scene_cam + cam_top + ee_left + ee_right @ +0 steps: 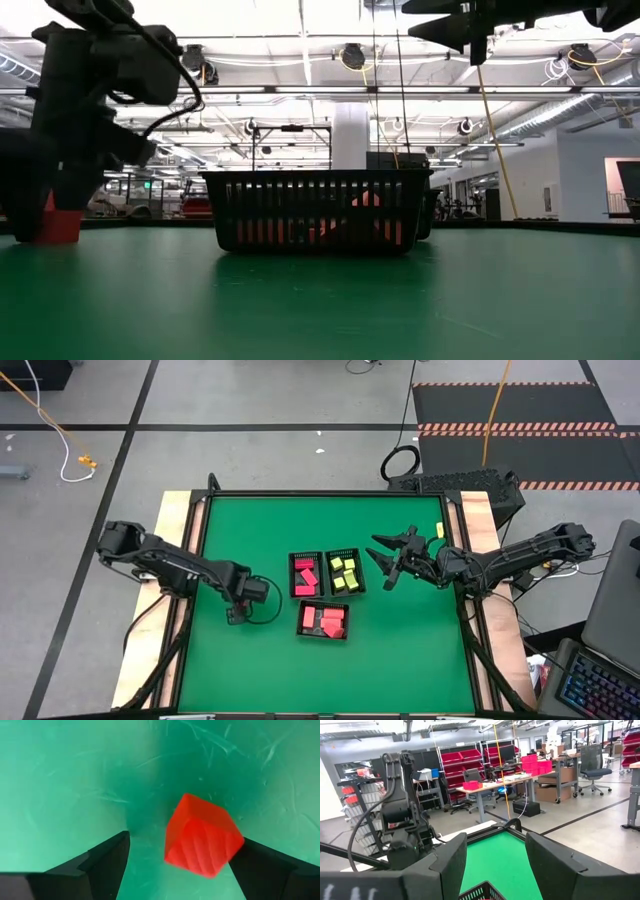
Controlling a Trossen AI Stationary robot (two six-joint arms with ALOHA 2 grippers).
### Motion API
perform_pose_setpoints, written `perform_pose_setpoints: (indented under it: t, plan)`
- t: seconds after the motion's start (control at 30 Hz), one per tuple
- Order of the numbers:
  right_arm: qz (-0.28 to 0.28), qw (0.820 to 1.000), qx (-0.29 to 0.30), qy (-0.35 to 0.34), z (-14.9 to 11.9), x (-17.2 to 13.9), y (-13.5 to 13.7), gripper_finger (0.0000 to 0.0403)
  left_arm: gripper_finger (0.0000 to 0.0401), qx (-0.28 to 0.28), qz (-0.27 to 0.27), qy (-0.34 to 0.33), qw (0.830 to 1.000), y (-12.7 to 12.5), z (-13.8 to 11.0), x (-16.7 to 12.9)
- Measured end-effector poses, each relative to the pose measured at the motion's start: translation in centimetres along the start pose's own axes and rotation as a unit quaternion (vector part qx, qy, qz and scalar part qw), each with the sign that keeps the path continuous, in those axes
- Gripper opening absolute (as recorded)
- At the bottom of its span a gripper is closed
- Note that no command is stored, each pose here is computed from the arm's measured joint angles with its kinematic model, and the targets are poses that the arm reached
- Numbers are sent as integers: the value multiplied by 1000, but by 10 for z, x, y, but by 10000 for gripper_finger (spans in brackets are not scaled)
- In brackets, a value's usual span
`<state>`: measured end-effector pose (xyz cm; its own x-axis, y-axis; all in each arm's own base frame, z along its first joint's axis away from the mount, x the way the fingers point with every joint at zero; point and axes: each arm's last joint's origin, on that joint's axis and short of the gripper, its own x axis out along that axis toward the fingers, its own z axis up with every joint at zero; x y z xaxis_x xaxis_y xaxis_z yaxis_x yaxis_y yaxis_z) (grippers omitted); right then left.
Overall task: Sort & place blocks by color
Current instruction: Put the red block into the top left black bin
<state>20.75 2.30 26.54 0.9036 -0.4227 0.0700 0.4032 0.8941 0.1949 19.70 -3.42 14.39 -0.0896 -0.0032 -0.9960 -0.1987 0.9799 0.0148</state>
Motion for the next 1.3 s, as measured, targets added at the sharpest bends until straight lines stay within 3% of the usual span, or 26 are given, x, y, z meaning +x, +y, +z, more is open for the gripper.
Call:
perform_pose_setpoints:
  t: [0.17,0.47,0.77,0.97,1.13,1.23,1.3]
  plan:
    - [0,1000,0,0,0,0,0,199,282,2,-1,14,1000,-2,4,7]
    - [0,1000,0,0,0,0,0,199,129,-41,-22,23,999,-3,4,8]
    - [1,1000,0,-3,1,0,0,199,129,-71,-29,20,997,1,16,-8]
    - [1,1000,-2,-6,1,0,0,199,129,-47,-35,-92,994,7,55,-59]
    - [1,1000,-5,-6,1,0,0,199,129,-25,-28,-241,970,15,88,-106]
    - [1,1000,-6,-6,1,0,0,199,129,-17,-52,-294,954,18,104,-114]
    - [1,1000,-6,-6,1,0,0,199,129,-14,-54,-287,956,20,112,-106]
